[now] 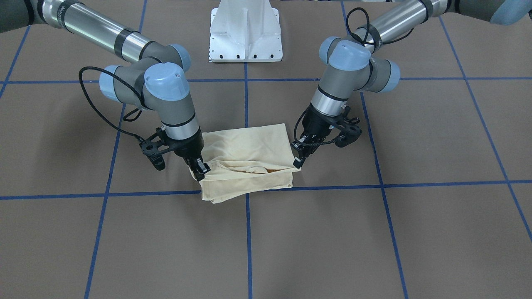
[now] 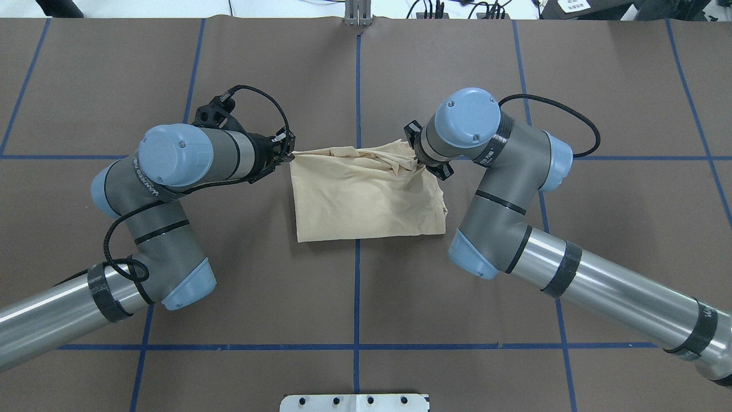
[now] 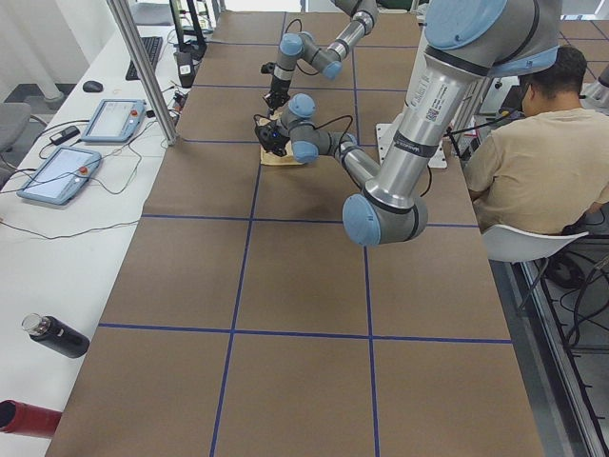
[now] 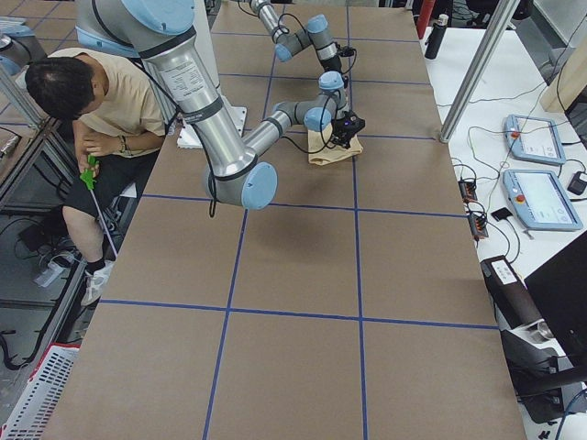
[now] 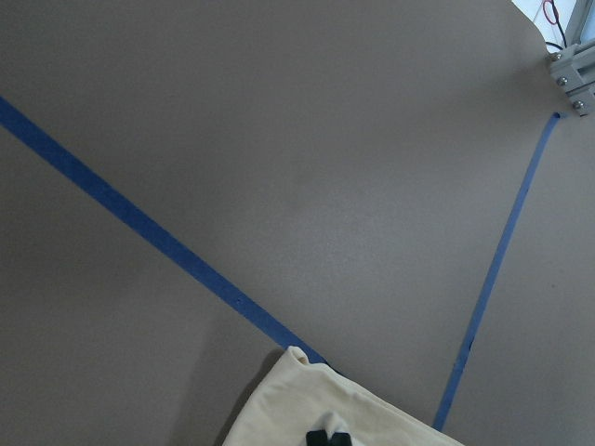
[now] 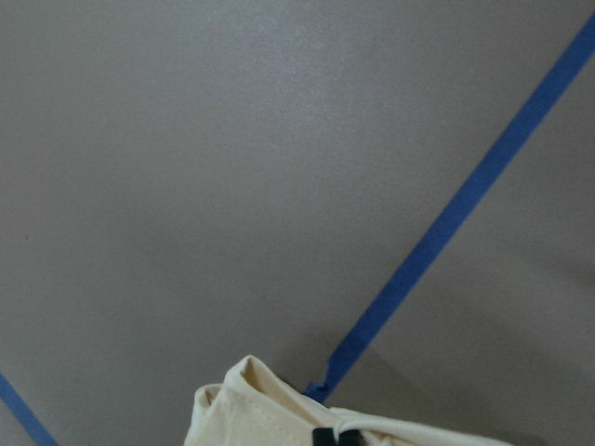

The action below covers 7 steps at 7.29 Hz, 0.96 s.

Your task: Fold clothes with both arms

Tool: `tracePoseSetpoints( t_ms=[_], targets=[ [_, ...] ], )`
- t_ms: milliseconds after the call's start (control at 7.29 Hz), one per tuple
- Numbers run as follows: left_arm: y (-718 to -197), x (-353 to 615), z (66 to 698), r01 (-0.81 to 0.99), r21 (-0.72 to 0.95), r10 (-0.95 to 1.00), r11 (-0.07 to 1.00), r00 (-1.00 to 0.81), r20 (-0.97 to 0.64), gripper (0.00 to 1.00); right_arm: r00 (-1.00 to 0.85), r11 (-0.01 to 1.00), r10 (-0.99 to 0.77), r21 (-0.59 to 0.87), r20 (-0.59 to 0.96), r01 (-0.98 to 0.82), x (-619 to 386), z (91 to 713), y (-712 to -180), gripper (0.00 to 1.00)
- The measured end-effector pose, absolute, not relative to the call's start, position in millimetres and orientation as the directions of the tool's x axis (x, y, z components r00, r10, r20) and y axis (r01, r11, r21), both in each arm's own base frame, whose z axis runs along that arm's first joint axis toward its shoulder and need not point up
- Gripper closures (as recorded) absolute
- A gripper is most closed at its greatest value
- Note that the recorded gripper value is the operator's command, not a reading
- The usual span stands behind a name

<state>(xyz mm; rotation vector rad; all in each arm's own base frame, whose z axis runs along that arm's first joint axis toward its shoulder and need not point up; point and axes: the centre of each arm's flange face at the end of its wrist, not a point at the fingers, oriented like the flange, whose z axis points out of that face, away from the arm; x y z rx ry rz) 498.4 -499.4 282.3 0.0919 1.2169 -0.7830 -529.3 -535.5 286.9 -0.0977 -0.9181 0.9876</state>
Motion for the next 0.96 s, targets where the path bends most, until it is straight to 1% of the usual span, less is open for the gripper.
tracePoseSetpoints(
  t_ms=[137, 274, 549, 960],
  targets=[
    [-504, 503, 287, 0.586, -0.329, -0.486, 0.741, 0.129, -0.864, 0.62, 0.229, 0.584, 0.746, -0.448, 0.626, -0.678, -536, 292, -549, 0.01],
    [-512, 505, 293, 0.59, -0.307, -0.471, 0.747, 0.142, -0.871, 0.47, 0.248, 0.598, 0.733, -0.426, 0.633, -0.68, -542, 296, -563, 0.0],
    [-532, 502, 306, 0.596, -0.237, -0.412, 0.767, 0.176, -0.894, 0.46, 0.326, 0.676, 0.653, -0.331, 0.684, -0.659, -539, 302, -595, 0.0],
    [-552, 477, 301, 0.603, -0.173, -0.353, 0.779, 0.193, -0.915, 0.49, 0.369, 0.731, 0.599, -0.298, 0.71, -0.615, -477, 307, -645, 0.0]
  ],
)
